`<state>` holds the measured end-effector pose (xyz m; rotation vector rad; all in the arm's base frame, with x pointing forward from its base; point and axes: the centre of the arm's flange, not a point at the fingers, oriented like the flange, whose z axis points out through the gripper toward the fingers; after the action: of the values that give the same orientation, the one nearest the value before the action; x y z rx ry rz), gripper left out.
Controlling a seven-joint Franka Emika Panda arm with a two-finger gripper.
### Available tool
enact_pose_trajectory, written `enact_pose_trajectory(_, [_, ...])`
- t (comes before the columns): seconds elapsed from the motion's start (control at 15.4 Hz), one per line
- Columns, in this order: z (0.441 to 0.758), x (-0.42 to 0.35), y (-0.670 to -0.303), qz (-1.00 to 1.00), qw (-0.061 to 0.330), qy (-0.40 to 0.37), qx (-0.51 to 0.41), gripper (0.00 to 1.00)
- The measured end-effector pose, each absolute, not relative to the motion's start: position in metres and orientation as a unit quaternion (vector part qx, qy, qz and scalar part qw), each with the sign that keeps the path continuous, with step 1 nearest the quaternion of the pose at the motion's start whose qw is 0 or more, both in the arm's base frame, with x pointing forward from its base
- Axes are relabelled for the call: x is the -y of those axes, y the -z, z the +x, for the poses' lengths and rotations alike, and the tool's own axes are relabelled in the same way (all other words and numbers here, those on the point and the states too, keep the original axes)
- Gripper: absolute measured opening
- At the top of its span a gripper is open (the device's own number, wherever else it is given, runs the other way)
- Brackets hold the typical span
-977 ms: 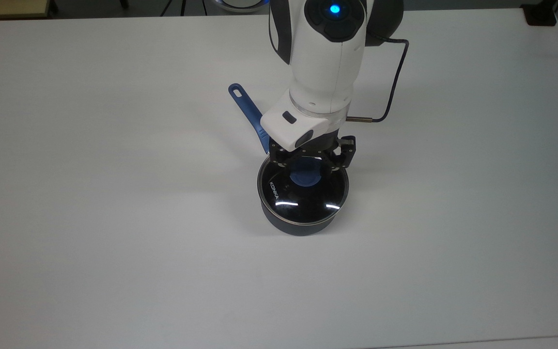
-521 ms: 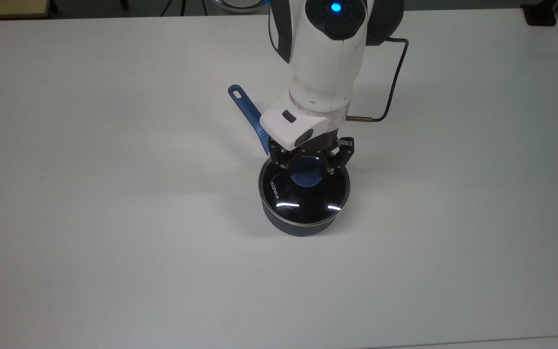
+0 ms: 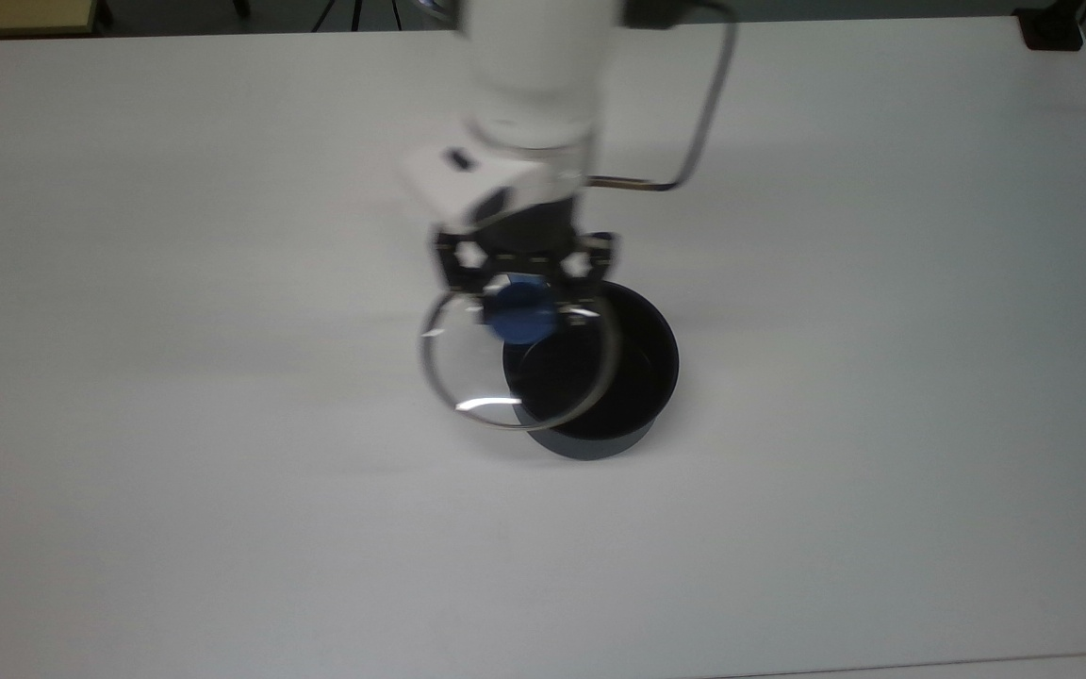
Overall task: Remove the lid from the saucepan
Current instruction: 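Lift the glass lid off the saucepan and carry it beside the pan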
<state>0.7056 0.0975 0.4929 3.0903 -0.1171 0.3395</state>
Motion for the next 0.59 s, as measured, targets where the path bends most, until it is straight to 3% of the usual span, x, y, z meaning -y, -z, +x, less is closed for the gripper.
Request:
enact_pose_trajectory(0.33, [0.703, 0.062, -0.458, 0.995, 0.037, -0.069, 0.062, 0.61])
enact_pose_trajectory(0.59, [0.686, 0.13, -0.42, 0.993, 0.046, -0.083, 0.073, 0.61])
